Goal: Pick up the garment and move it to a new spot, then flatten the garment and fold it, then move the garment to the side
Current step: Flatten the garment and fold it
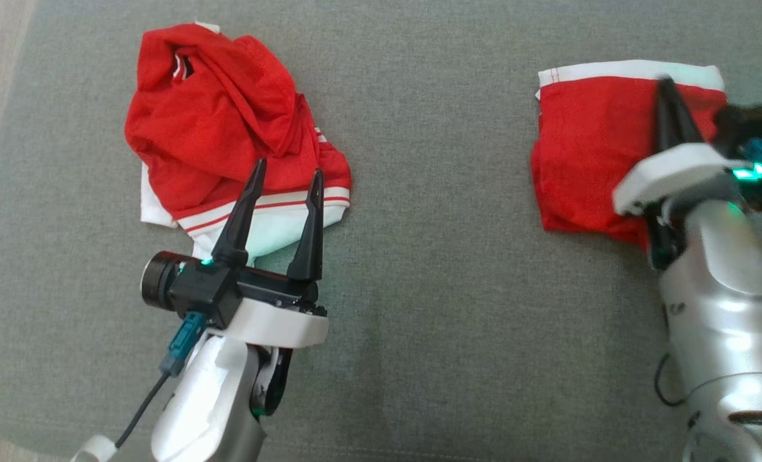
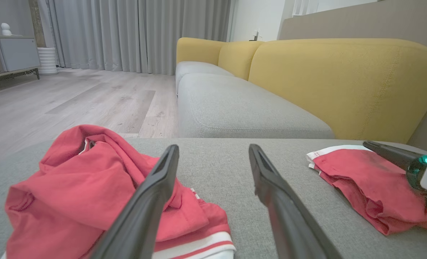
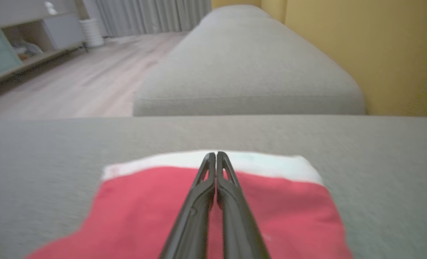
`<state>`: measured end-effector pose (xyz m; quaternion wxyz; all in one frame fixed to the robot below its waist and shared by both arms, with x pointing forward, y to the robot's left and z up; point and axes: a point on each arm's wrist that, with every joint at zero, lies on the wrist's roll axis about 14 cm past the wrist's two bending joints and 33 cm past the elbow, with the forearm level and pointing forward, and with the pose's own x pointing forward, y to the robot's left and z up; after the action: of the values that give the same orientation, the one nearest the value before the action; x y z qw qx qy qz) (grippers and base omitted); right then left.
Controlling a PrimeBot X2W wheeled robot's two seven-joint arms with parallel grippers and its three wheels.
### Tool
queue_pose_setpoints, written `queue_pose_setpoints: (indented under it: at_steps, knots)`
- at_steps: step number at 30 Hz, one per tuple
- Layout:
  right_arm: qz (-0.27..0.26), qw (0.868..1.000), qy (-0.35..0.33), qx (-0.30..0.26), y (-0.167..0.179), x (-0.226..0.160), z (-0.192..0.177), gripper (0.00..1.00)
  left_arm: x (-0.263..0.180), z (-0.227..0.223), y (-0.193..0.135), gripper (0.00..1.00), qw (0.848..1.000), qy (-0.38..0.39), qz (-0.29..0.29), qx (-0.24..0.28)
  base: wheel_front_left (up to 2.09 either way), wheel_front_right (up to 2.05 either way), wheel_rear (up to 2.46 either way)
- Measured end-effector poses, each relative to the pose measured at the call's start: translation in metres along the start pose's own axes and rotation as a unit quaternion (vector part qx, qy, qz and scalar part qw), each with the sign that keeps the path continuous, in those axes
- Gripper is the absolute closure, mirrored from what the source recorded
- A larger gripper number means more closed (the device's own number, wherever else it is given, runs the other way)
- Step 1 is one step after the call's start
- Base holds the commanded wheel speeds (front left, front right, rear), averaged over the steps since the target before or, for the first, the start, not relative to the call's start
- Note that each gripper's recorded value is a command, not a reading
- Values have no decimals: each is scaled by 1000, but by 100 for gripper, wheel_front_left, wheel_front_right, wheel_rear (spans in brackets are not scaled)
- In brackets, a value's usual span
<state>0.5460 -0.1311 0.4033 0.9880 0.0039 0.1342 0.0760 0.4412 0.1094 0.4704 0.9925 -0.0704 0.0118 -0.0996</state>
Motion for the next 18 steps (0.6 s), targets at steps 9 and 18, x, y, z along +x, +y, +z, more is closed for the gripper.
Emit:
queue_pose_setpoints:
  at_steps: [9,18]
  knots:
    - [66,997,46,13,44,-18,-29,100,-1,9,-4,0,1000,-12,-2,1,0,0,0]
    - [48,997,13,55,32,-29,-6,100,-3,14,-9,0,1000,-18,-5,-8,0,0,0]
